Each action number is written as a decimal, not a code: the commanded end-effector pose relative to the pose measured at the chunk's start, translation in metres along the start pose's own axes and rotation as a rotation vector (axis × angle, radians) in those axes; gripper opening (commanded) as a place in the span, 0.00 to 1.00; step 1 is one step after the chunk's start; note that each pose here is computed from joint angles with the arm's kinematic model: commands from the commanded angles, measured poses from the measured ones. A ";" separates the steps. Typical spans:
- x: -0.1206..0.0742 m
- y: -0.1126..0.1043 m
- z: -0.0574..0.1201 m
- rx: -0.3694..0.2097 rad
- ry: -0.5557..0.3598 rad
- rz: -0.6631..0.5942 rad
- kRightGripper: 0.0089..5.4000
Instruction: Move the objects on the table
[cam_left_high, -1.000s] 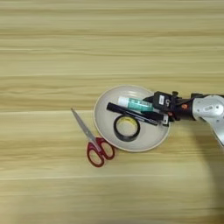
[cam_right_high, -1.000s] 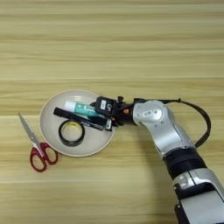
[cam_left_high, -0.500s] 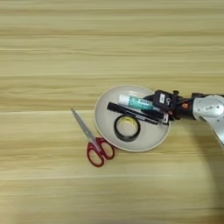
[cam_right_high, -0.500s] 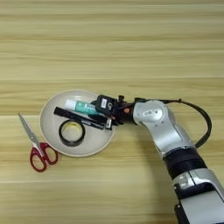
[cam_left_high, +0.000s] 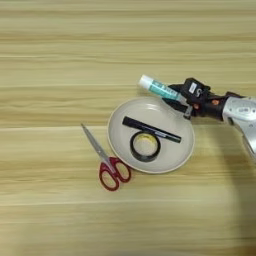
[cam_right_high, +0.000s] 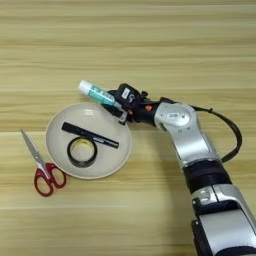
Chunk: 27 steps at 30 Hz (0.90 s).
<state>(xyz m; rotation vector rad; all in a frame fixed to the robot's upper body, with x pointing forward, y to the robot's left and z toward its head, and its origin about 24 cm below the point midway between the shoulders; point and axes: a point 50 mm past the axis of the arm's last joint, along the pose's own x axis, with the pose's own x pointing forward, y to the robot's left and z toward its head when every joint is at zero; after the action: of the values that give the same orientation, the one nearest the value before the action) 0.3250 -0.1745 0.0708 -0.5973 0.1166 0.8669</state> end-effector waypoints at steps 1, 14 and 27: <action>-0.009 -0.042 0.025 -0.124 -0.008 -0.142 0.31; -0.021 -0.056 0.000 -0.198 0.153 -0.183 0.31; -0.015 -0.041 -0.015 -0.186 0.185 -0.083 0.31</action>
<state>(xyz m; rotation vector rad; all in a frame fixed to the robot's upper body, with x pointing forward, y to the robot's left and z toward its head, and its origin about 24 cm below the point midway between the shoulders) 0.3301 -0.2141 0.0441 -0.7962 0.3033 0.7778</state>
